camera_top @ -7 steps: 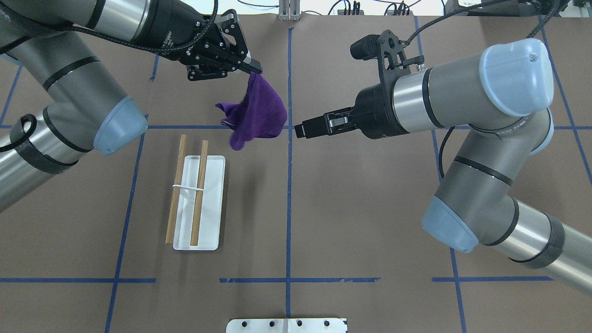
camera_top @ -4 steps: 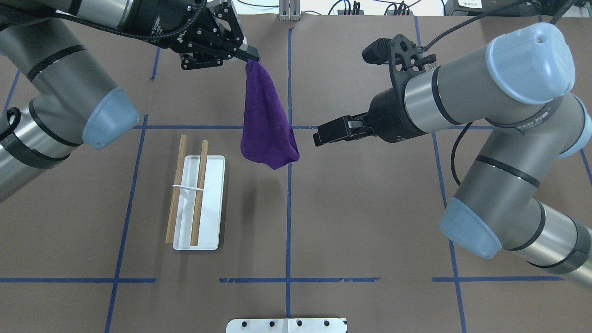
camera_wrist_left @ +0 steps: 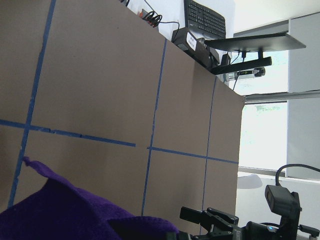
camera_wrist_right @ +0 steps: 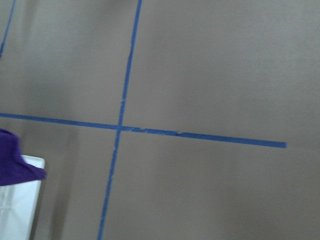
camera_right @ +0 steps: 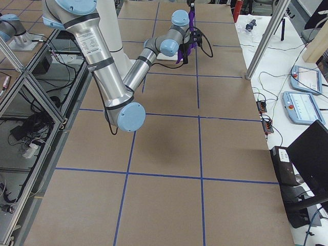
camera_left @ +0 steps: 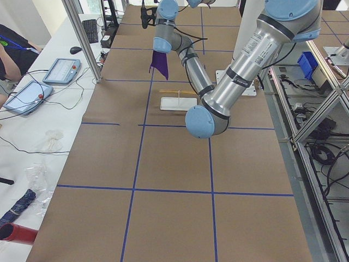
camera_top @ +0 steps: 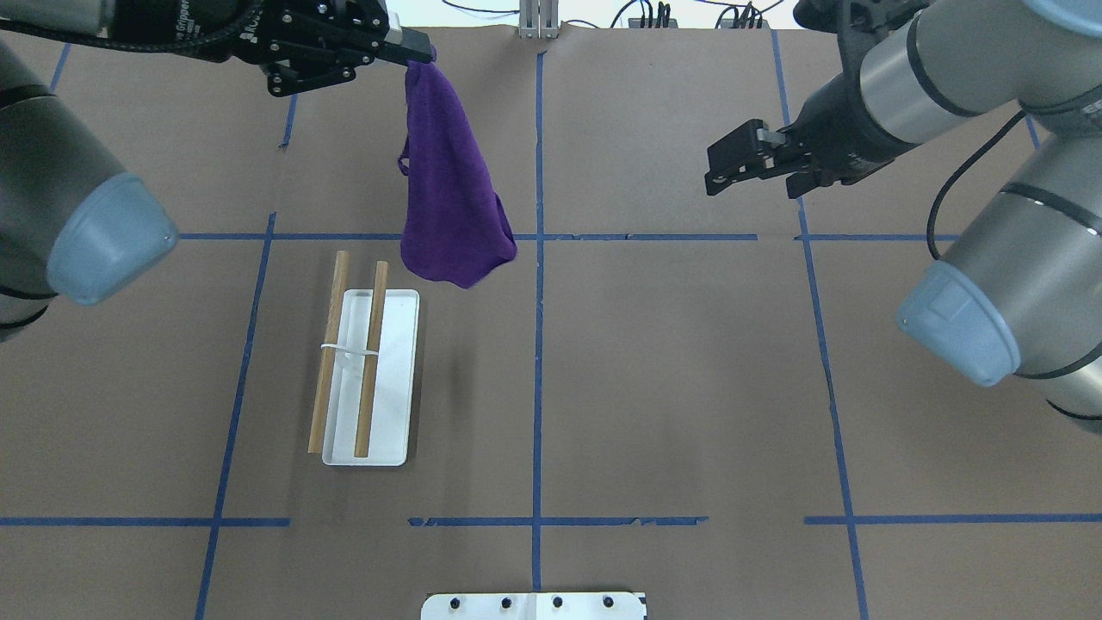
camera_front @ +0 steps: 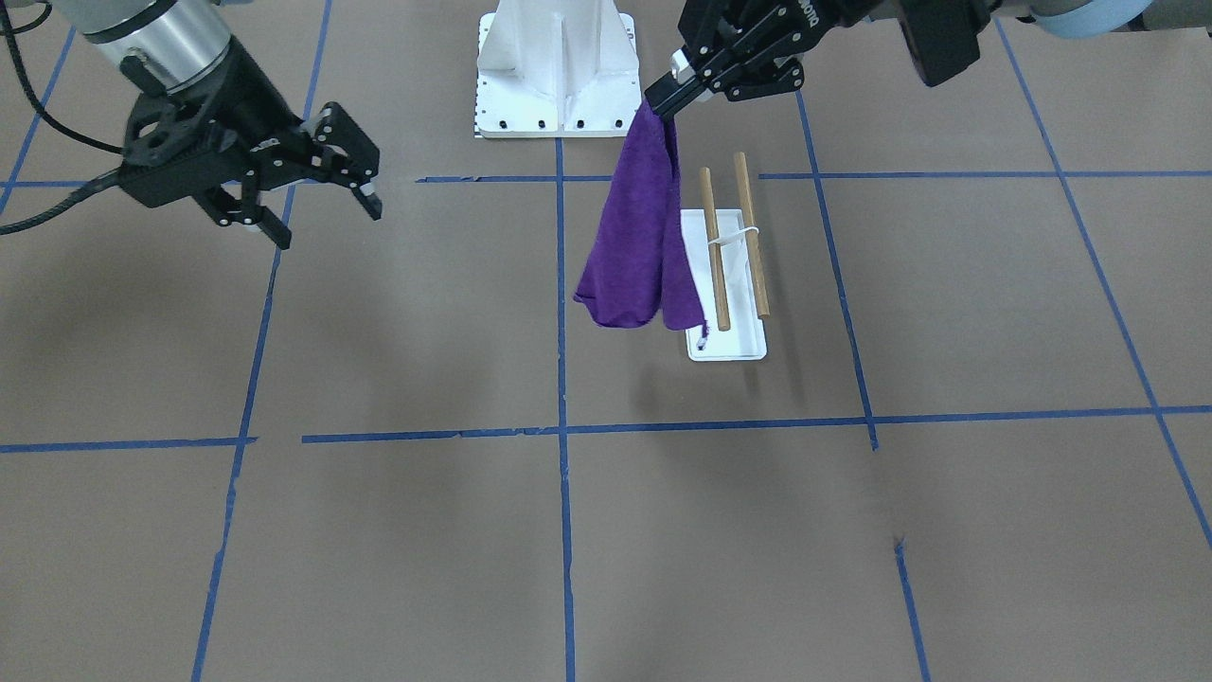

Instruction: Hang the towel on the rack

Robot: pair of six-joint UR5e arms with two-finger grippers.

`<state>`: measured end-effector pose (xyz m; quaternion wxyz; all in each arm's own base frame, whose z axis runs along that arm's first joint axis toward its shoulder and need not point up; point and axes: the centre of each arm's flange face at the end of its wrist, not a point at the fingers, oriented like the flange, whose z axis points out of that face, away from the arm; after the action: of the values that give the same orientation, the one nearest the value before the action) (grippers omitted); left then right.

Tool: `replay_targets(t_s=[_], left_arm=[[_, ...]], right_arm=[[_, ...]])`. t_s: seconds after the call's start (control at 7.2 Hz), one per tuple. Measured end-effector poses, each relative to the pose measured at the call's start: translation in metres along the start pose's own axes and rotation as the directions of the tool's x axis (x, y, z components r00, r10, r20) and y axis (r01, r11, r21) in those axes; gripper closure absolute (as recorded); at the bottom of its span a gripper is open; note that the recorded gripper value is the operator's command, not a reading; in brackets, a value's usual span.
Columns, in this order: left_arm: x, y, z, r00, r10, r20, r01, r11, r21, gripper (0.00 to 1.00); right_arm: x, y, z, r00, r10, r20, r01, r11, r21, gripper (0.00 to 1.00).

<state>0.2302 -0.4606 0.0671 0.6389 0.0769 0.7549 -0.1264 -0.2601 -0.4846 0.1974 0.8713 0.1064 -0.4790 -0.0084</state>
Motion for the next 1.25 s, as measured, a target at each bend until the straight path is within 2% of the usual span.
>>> replay_targets(t_s=[0.28,0.42,0.56,0.69,0.83,0.97,1.25], left_arm=[[-0.001,0.010,-0.009,0.999,0.029,-0.023,-0.028,0.998,0.054,1.00],[-0.002,0.013,0.000,0.998,0.060,-0.013,-0.058,0.992,0.109,1.00],[-0.002,0.019,0.009,0.994,0.103,0.033,-0.107,0.979,0.170,1.00],[-0.001,0.030,0.016,0.981,0.149,0.124,-0.175,0.957,0.230,1.00],[-0.001,0.047,0.021,0.959,0.173,0.224,-0.230,0.937,0.263,1.00],[-0.004,0.066,0.025,0.936,0.174,0.306,-0.261,0.927,0.269,1.00],[-0.013,0.110,0.030,0.890,0.165,0.425,-0.285,0.929,0.236,1.00]], right_arm=[[0.064,-0.022,-0.020,0.987,-0.050,-0.154,0.044,0.998,-0.042,0.00],[0.097,-0.026,-0.027,0.977,-0.068,-0.202,0.056,0.996,-0.064,0.00],[0.132,-0.026,-0.033,0.968,-0.084,-0.237,0.066,0.994,-0.081,0.00],[0.172,-0.024,-0.039,0.958,-0.102,-0.267,0.077,0.992,-0.103,0.00],[0.219,-0.021,-0.043,0.946,-0.127,-0.298,0.090,0.987,-0.134,0.00],[0.268,-0.014,-0.047,0.934,-0.151,-0.323,0.098,0.980,-0.172,0.00],[0.351,0.011,-0.053,0.926,-0.144,-0.348,0.065,0.971,-0.229,0.00]])
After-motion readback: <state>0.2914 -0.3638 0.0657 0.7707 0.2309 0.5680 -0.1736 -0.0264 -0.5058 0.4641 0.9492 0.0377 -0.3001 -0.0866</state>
